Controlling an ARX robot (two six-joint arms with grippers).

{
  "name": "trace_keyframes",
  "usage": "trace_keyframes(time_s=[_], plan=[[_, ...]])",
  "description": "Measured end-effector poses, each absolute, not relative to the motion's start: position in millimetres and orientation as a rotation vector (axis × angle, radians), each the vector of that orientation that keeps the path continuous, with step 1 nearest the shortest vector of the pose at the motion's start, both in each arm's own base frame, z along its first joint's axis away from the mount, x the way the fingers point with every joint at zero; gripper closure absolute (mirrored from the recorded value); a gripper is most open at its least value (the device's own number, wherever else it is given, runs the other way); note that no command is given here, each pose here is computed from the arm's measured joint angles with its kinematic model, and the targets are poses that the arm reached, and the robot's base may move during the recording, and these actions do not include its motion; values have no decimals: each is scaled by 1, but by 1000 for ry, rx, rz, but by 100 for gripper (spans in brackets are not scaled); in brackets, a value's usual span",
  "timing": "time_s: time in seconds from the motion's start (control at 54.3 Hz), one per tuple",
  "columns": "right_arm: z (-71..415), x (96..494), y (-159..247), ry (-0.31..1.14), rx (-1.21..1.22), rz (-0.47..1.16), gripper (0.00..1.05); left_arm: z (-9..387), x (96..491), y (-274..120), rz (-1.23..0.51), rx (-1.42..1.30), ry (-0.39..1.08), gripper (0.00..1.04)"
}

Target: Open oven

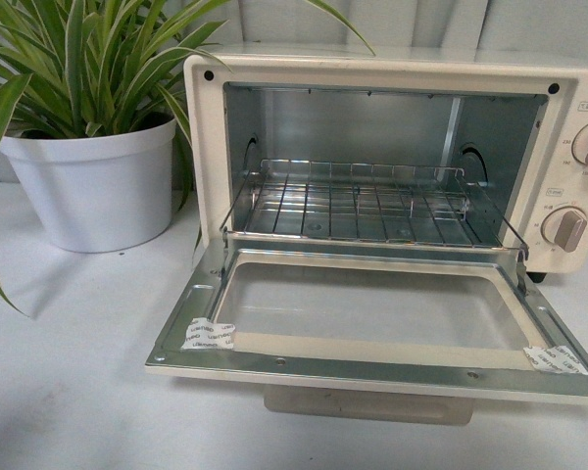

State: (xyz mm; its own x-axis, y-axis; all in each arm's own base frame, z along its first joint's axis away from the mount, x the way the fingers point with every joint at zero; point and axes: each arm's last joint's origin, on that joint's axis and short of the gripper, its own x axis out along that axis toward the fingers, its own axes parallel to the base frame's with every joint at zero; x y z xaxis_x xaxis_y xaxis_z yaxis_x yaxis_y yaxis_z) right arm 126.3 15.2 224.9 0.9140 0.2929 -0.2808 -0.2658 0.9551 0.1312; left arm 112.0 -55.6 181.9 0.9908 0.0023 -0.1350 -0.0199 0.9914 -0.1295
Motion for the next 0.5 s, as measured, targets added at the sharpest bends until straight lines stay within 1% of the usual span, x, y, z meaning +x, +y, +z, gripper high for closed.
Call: trace_keyframes(time_s=[0.147, 0.313, 0.331, 0.368, 0.405, 0.424, 0.479, 0.497], plan=[[222, 108, 12, 226, 94, 250, 9, 186, 98, -45, 30, -185, 50, 7], [223, 105, 12, 204, 86, 253, 9, 186, 98, -44, 25, -178, 41, 7], [222, 105, 12, 201, 82, 241, 10, 186, 98, -44, 23, -177, 35, 9], [221, 104, 12, 150, 56, 194, 14, 185, 98, -42, -10, -147, 21, 16], [216, 102, 12, 80, 32, 108, 21, 183, 98, -40, -17, -114, 14, 21], [215, 102, 11, 67, 30, 96, 22, 183, 97, -39, -25, -92, 10, 25], [210, 99, 7, 19, 21, 70, 33, 181, 97, -34, -16, -63, 6, 34], [209, 98, 6, 13, 20, 58, 35, 181, 97, -32, -15, -54, 4, 37]])
